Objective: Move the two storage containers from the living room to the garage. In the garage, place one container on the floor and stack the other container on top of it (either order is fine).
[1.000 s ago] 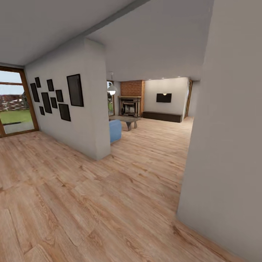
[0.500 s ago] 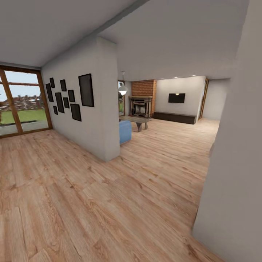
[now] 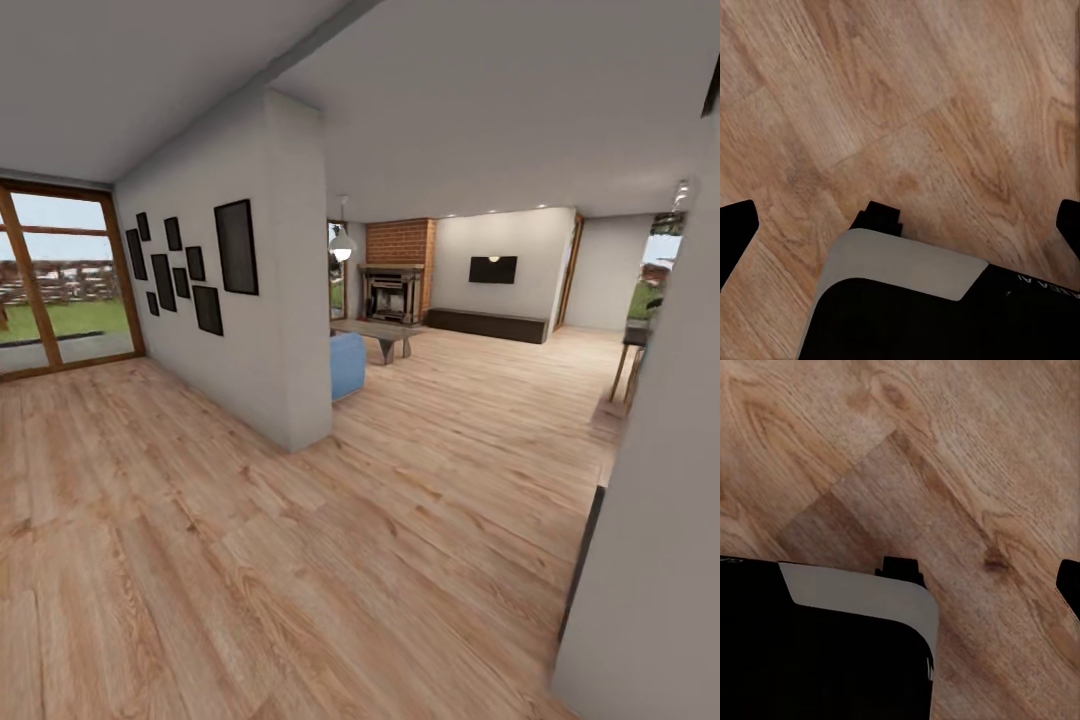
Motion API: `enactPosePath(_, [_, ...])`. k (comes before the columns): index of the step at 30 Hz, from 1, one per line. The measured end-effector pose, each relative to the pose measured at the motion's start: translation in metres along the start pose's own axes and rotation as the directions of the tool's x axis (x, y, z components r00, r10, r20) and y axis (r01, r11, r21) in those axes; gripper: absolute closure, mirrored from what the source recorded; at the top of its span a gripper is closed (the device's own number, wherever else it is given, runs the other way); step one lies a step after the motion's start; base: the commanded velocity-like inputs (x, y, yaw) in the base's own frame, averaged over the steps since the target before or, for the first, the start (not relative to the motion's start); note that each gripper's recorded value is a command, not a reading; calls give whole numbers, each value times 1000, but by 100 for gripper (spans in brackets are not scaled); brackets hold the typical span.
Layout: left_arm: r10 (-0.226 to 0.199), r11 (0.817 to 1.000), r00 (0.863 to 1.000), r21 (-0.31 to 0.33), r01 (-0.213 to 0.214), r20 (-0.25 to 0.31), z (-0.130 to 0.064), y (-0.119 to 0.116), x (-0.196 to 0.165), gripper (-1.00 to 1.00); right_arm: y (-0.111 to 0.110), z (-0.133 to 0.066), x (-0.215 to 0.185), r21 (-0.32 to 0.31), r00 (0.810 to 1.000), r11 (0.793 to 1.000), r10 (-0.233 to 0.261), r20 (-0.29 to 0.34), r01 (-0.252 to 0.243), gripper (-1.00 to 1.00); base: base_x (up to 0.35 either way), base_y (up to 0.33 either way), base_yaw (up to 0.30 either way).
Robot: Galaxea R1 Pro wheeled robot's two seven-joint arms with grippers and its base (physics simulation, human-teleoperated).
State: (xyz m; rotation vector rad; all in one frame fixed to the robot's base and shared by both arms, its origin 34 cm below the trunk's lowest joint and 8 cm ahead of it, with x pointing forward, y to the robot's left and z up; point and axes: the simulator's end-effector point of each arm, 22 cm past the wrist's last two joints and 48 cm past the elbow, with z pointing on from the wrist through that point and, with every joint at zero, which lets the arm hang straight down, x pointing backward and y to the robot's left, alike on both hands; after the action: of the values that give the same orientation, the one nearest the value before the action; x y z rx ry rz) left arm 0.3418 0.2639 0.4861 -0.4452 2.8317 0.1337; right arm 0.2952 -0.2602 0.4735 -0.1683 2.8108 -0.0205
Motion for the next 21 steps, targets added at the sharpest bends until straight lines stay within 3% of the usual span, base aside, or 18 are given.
enactPosePath(21, [-2,1000,1000,0,2,0,0,0,0,-100,0,0,0,1,1000,1000,0,0,0,-100,324,0,0])
